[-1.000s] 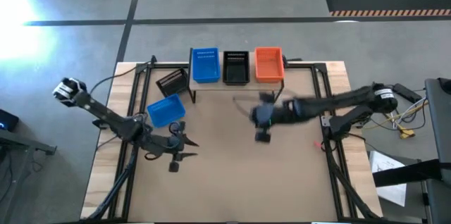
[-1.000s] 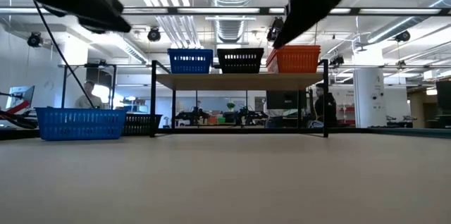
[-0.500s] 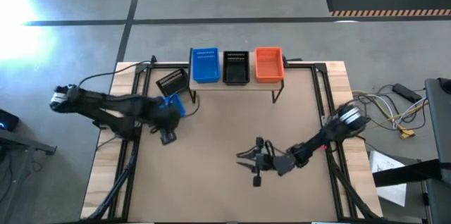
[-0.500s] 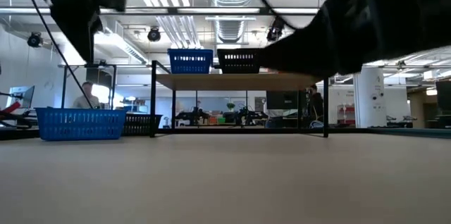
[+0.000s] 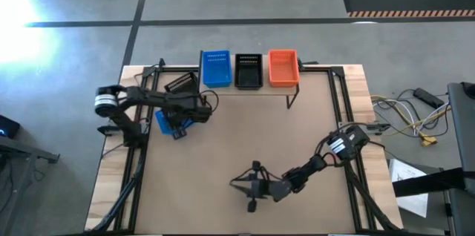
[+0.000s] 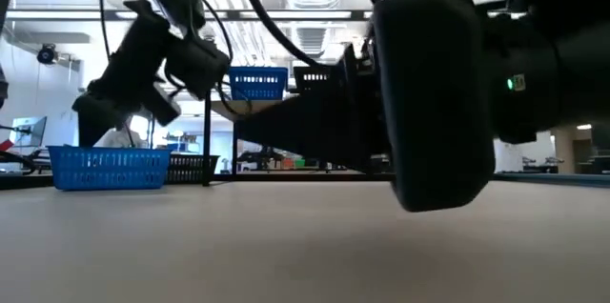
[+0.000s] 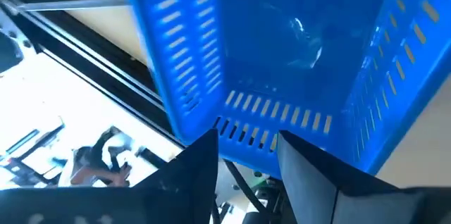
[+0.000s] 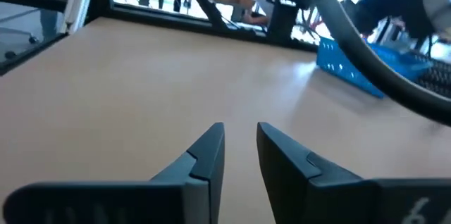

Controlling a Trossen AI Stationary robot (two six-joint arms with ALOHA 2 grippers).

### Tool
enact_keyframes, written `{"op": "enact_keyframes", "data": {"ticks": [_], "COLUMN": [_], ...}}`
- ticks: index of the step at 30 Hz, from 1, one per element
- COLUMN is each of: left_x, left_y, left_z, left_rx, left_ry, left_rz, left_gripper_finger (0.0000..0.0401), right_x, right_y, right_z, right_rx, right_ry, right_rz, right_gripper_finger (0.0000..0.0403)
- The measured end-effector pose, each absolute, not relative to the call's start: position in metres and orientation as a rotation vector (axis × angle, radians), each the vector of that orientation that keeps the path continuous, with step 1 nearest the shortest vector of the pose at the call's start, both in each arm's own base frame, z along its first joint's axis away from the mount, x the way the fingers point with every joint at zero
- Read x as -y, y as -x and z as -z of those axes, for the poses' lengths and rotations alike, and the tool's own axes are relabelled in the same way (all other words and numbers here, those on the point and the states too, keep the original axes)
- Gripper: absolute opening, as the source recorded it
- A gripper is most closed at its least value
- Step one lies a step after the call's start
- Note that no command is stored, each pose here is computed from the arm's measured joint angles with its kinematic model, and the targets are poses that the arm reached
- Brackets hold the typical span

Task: Stack baskets on shelf by color
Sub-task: Stack the blue basket on the blue basket on the shelf

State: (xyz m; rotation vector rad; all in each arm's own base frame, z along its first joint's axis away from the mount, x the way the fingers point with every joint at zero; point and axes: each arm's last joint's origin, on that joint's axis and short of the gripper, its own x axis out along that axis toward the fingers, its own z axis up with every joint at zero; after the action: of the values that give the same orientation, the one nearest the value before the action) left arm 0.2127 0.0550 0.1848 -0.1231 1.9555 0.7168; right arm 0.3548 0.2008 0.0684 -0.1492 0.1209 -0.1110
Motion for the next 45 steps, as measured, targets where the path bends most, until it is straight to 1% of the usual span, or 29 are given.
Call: {"op": "enact_keyframes", "data": {"ticks": [5, 8, 11, 16, 18, 20, 24, 26, 29, 34, 39, 42, 45], "left_x": [-0.048, -0.041, -0.034, -0.024, -0.02, -0.016, -0.003, 0.006, 0.025, 0.064, 0.081, 0.079, 0.077], "left_y": [-0.219, -0.222, -0.225, -0.236, -0.24, -0.239, -0.226, -0.218, -0.207, -0.186, -0.17, -0.165, -0.165], "left_z": [-0.173, -0.175, -0.185, -0.205, -0.218, -0.23, -0.255, -0.262, -0.266, -0.254, -0.229, -0.211, -0.199], "left_rx": [-2.022, -1.993, -1.887, -1.562, -1.41, -1.312, -1.206, -1.18, -1.146, -1.146, -1.163, -1.187, -1.158], "left_ry": [0.196, 0.264, 0.343, 0.439, 0.423, 0.387, 0.265, 0.203, 0.096, -0.042, 0.008, 0.024, 0.022], "left_rz": [-0.589, -0.508, -0.398, -0.211, -0.123, -0.05, 0.061, 0.074, 0.044, 0.018, -0.106, -0.151, -0.174], "left_gripper_finger": [0.013, 0.013, 0.013, 0.013, 0.013, 0.013, 0.013, 0.013, 0.013, 0.013, 0.013, 0.013, 0.013], "right_x": [-0.209, -0.211, -0.212, -0.215, -0.217, -0.218, -0.22, -0.219, -0.218, -0.218, -0.217, -0.217, -0.217], "right_y": [-0.36, -0.36, -0.356, -0.341, -0.333, -0.323, -0.309, -0.305, -0.301, -0.299, -0.297, -0.297, -0.297], "right_z": [-0.075, -0.081, -0.088, -0.109, -0.12, -0.129, -0.145, -0.15, -0.151, -0.148, -0.144, -0.144, -0.144], "right_rx": [-0.108, -0.123, -0.128, -0.121, -0.116, -0.134, -0.176, -0.186, -0.195, -0.204, -0.22, -0.216, -0.216], "right_ry": [0.226, 0.247, 0.246, 0.255, 0.255, 0.272, 0.285, 0.28, 0.276, 0.283, 0.265, 0.26, 0.26], "right_rz": [0.098, 0.099, 0.093, 0.075, 0.074, 0.083, 0.095, 0.099, 0.097, 0.098, 0.119, 0.121, 0.12], "right_gripper_finger": [0.0074, 0.0076, 0.0076, 0.007, 0.0067, 0.0064, 0.0059, 0.0058, 0.0059, 0.0059, 0.0059, 0.0059, 0.0059]}}
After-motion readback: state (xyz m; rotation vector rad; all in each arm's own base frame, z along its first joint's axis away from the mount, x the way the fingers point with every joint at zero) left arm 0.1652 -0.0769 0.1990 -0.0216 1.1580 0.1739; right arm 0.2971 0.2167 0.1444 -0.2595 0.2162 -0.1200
